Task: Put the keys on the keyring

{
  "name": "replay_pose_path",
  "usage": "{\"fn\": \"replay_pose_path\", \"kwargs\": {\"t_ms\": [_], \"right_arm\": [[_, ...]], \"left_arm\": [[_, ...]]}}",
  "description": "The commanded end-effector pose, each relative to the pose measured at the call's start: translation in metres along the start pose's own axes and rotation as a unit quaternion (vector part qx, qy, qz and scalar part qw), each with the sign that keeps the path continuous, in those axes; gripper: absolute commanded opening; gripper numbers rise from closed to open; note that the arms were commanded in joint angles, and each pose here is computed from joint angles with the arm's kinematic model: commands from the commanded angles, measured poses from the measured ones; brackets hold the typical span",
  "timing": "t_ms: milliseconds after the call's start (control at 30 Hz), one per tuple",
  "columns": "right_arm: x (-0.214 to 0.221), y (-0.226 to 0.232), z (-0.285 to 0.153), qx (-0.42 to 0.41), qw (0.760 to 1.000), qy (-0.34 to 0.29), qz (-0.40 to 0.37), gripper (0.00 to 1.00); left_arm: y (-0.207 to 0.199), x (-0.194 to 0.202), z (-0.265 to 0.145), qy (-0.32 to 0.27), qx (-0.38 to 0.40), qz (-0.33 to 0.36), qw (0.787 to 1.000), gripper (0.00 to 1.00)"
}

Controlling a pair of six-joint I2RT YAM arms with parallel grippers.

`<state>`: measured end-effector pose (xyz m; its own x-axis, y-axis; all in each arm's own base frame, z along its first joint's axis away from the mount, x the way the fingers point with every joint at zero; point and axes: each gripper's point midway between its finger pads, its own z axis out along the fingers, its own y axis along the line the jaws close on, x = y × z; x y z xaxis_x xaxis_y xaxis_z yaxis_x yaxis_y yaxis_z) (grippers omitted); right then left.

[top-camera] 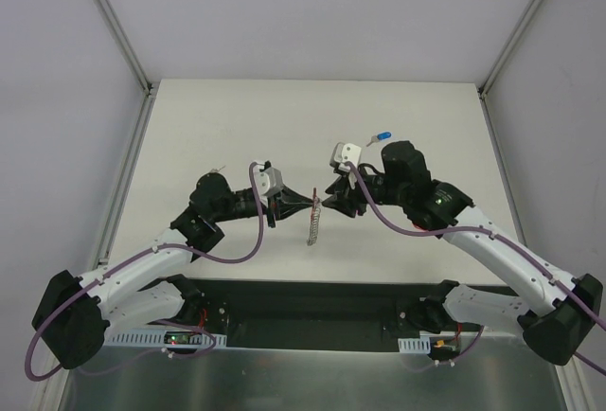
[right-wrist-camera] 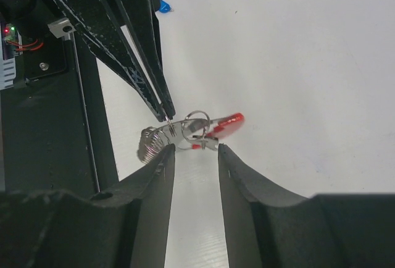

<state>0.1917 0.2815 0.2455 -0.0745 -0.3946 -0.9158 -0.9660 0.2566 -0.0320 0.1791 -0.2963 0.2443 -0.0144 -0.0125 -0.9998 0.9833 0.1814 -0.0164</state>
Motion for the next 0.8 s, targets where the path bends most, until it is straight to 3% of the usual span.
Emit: {"fn": "replay_pose_path", "kwargs": {"t_ms": [0,333,433,567,667,767], "right_arm": [[-0.022,0.004,0.004,-0.022,0.998,-0.048,-0.014,0.37],[-0.024,0.007,0.012,-0.043,0.997,-0.054,-0.014,0.35],[-0.022,0.008,0.013,-0.044,0.998,-0.053,-0.015,0.28],[-0.024,0.007,0.011,-0.041,0.997,-0.057,-0.018,0.03],[-0.025,0.007,0.009,-0.041,0.997,-0.058,-0.020,0.01],[-0.025,0.009,0.006,-0.044,0.997,-0.057,-0.027,0.01]], "left_arm": [[-0.004,-0.025,0.001,-0.046,0.001,0.017,0.999,0.00],[-0.004,-0.029,0.003,-0.056,0.005,0.014,0.998,0.00],[-0.004,-0.030,0.004,-0.058,0.007,0.012,0.998,0.00],[-0.006,-0.028,0.004,-0.057,0.011,0.010,0.998,0.00],[-0.006,-0.024,0.003,-0.051,0.011,0.010,0.999,0.00],[-0.006,-0.018,0.003,-0.040,0.011,0.009,0.999,0.14]]}}
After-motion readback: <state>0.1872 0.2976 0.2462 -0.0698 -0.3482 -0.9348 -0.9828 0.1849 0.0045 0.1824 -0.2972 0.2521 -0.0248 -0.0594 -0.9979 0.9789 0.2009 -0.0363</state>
